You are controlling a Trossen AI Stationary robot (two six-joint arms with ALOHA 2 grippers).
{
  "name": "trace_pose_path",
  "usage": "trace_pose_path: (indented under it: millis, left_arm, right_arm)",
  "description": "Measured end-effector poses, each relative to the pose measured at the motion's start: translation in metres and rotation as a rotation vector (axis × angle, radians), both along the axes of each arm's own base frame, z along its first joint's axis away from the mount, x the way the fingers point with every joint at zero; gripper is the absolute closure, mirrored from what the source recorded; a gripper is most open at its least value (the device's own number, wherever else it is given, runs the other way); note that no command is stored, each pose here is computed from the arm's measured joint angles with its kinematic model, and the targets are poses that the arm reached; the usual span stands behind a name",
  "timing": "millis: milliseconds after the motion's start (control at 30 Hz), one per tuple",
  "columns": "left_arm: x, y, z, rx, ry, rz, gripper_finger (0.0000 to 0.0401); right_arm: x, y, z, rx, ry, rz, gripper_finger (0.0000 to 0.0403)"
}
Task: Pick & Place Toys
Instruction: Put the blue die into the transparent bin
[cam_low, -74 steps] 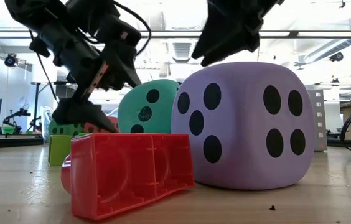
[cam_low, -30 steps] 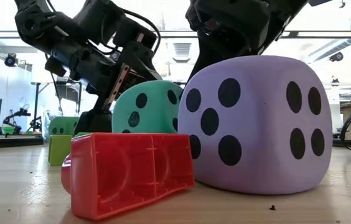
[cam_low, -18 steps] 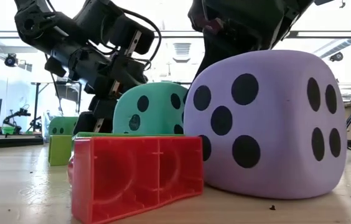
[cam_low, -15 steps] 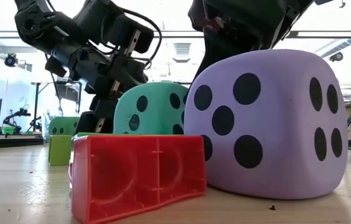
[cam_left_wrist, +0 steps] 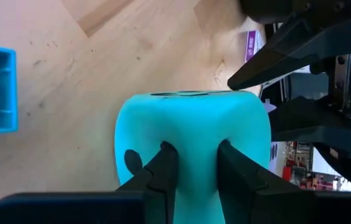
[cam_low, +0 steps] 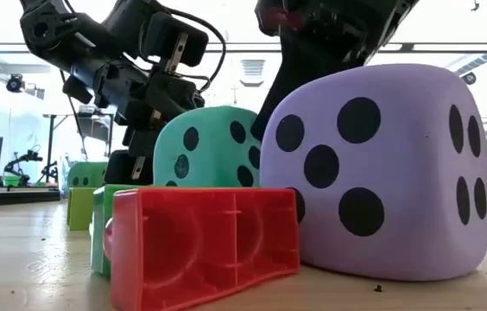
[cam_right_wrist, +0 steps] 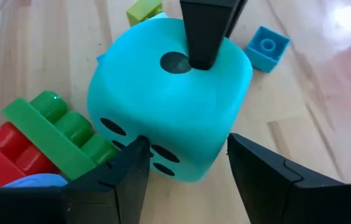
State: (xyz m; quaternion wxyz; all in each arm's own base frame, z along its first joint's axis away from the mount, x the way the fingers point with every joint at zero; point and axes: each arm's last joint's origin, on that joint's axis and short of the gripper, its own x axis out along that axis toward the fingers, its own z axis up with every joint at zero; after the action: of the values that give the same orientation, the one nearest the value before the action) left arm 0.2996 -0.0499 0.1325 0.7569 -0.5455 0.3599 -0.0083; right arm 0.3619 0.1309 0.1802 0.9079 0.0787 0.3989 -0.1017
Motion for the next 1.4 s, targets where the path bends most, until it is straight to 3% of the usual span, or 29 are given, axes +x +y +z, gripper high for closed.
trace_pose_path:
  millis: [367, 600, 1033, 1400]
  left_arm:
    - [-0.012, 0.004, 0.019, 0.080, 0.004, -0.030, 0.0348]
    - [-0.019, 0.006, 0.032, 0.134, -0.013, -0.020, 0.0357]
    - [-0.065, 0.033, 0.076, 0.425, 0.044, 0.195, 0.0388]
    - [-0.103, 0.058, 0.105, 0.569, 0.044, 0.363, 0.0388]
  right_arm:
    - [-0.005, -0.001, 0.036, -0.073, 0.033, -0.064, 0.0196]
    - [-0.022, -0.008, 0.049, -0.125, 0.082, -0.163, 0.0196]
    - [-0.042, -0.018, 0.057, -0.193, 0.152, -0.237, 0.0196]
    - [-0.048, -0.027, 0.053, -0.237, 0.198, -0.314, 0.0196]
